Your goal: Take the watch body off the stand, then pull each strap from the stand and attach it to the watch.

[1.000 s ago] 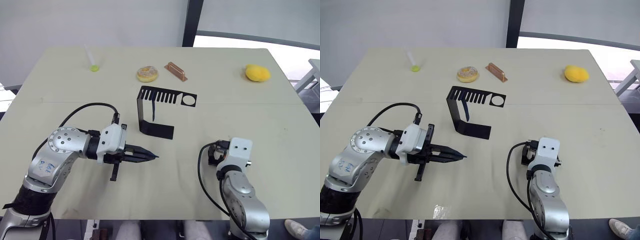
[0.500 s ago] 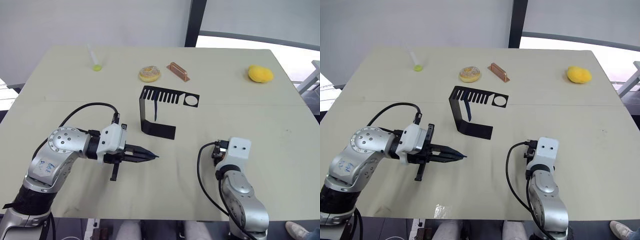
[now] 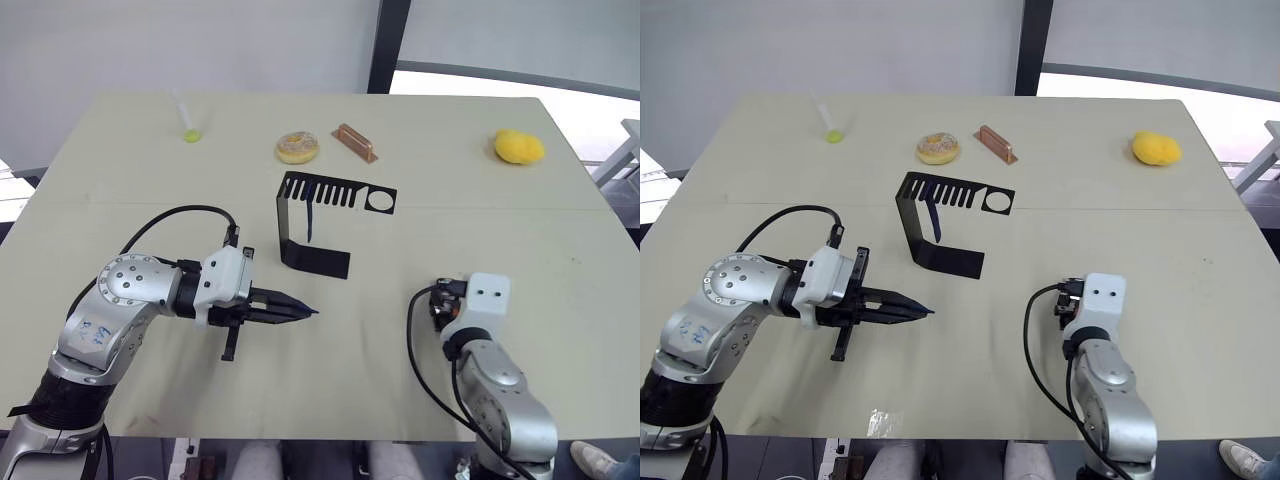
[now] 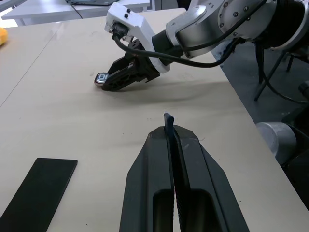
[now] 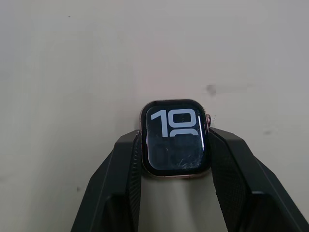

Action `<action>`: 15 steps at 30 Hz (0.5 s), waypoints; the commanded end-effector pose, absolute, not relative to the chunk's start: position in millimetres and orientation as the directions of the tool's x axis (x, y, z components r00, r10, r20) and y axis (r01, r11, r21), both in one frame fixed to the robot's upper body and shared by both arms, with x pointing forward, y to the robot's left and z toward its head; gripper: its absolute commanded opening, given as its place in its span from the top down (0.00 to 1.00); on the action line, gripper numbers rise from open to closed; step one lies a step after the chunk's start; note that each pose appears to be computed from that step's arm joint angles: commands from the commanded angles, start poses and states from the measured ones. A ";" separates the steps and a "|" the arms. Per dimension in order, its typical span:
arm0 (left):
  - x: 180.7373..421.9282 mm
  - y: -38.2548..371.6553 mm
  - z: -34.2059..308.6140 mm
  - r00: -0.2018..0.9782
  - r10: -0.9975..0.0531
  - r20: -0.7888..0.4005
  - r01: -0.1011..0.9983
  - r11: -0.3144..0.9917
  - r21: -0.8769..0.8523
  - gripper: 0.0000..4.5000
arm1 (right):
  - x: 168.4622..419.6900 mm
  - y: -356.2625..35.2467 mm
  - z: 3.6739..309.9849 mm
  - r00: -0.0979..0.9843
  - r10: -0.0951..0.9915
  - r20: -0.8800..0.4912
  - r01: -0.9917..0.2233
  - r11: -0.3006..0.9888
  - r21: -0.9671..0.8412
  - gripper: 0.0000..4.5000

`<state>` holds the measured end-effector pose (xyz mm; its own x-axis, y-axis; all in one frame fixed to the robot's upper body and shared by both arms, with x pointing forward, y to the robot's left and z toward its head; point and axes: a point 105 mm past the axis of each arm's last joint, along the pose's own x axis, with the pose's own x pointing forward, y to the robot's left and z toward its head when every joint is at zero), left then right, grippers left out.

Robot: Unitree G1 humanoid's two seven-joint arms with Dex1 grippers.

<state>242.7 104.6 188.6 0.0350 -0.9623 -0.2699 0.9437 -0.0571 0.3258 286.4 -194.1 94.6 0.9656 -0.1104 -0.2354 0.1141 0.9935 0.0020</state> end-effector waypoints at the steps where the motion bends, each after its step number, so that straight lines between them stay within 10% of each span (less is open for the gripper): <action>1: 241.5 103.4 196.7 0.038 -0.965 -0.260 0.926 -0.064 0.372 1.00 | 280.2 -190.1 87.7 0.961 -0.016 -0.277 0.012 1.000 -0.015 0.66; 9: 241.0 104.6 197.1 0.040 -0.964 -0.261 0.926 -0.063 0.371 1.00 | 276.1 -191.5 82.0 0.939 0.122 -0.321 -0.135 0.991 -0.019 0.66; 15: 240.4 105.3 196.4 0.040 -0.964 -0.264 0.927 -0.063 0.370 1.00 | 279.1 -198.5 87.9 0.935 0.190 -0.300 -0.198 0.980 0.005 0.01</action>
<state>242.8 104.6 189.0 0.0348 -0.9623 -0.2698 0.9429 -0.0578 0.3279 281.5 -204.3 92.3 0.9506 0.1255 -0.2841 -0.1408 0.9895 -0.0341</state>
